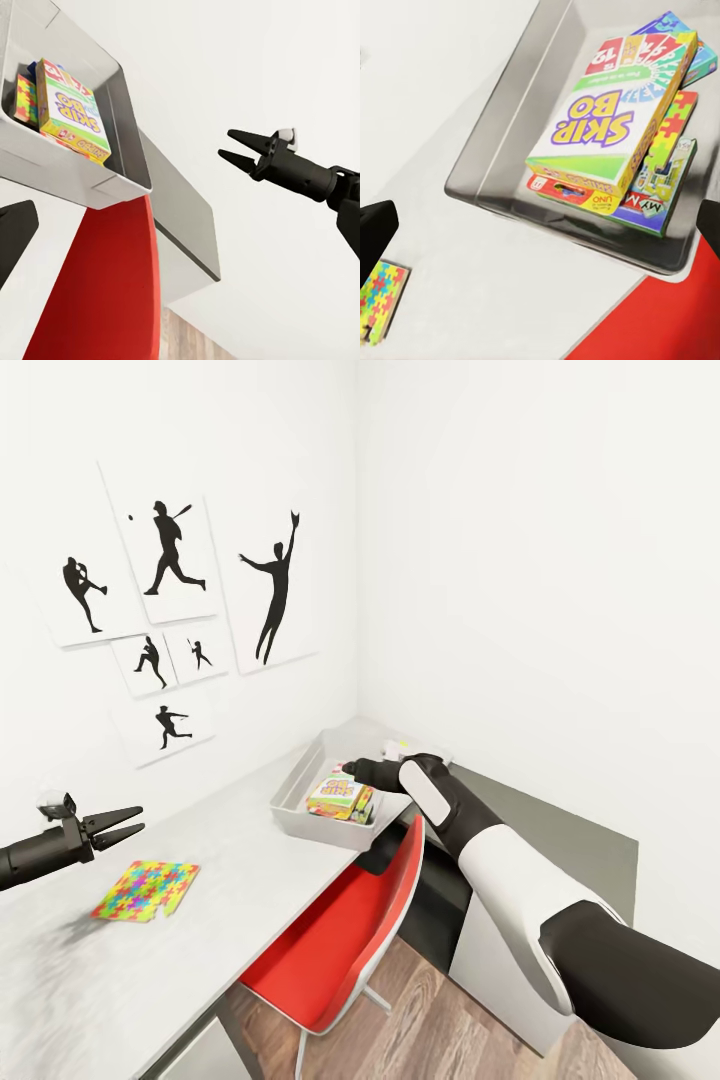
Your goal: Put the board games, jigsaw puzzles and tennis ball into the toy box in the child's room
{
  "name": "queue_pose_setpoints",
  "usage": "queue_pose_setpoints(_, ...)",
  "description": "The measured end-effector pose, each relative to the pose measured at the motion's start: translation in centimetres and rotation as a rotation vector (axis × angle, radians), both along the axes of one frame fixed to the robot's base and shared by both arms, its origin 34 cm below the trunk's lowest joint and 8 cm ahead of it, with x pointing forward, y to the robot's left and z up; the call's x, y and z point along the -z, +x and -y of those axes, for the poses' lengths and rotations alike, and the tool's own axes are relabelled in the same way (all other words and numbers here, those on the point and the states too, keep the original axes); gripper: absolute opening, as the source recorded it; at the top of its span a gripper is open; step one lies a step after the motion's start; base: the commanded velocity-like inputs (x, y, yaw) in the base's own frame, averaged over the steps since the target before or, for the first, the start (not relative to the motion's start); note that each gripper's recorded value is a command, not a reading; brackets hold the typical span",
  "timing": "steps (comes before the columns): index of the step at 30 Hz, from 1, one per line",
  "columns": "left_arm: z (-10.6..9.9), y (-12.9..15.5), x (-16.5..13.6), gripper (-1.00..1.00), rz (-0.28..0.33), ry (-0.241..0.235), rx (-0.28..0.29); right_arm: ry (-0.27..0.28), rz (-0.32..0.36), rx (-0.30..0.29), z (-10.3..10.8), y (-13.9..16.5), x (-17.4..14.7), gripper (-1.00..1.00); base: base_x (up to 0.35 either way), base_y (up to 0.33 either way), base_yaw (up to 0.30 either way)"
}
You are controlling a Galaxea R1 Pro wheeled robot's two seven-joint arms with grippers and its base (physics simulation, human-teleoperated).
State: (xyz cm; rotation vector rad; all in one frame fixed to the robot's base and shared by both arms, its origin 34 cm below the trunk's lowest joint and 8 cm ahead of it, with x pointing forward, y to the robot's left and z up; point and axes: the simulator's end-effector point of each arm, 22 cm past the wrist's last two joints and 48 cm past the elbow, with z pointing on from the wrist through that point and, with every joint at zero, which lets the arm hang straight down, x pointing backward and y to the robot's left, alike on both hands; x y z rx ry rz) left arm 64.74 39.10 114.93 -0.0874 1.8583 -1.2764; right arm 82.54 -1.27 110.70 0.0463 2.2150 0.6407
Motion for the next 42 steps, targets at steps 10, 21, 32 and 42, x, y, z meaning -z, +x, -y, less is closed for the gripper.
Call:
queue_pose_setpoints(10, 0.0, 0.0, 0.0, 1.0, -0.001, 0.0, -0.001, 0.007, 0.014, -0.001, -0.2, 0.2, -0.5, 1.0, -0.068, 0.03, 0.0)
queue_pose_setpoints(21, 0.0, 0.0, 0.1, 1.0, -0.002, 0.001, -0.001, 0.009, 0.026, -0.004, -0.3, 0.2, -1.0, 1.0, -0.023, 0.016, 0.0)
queue_pose_setpoints(32, 0.0, 0.0, 0.1, 1.0, -0.004, 0.002, -0.002, 0.015, 0.04, 0.005, -0.3, 0.4, -1.3, 1.0, 0.0, 0.0, 0.0)
queue_pose_setpoints(42, 0.0, 0.0, 0.2, 1.0, -0.006, 0.002, -0.002, 0.016, 0.041, 0.005, -0.3, 0.5, -1.4, 1.0, 0.0, 0.0, 0.0)
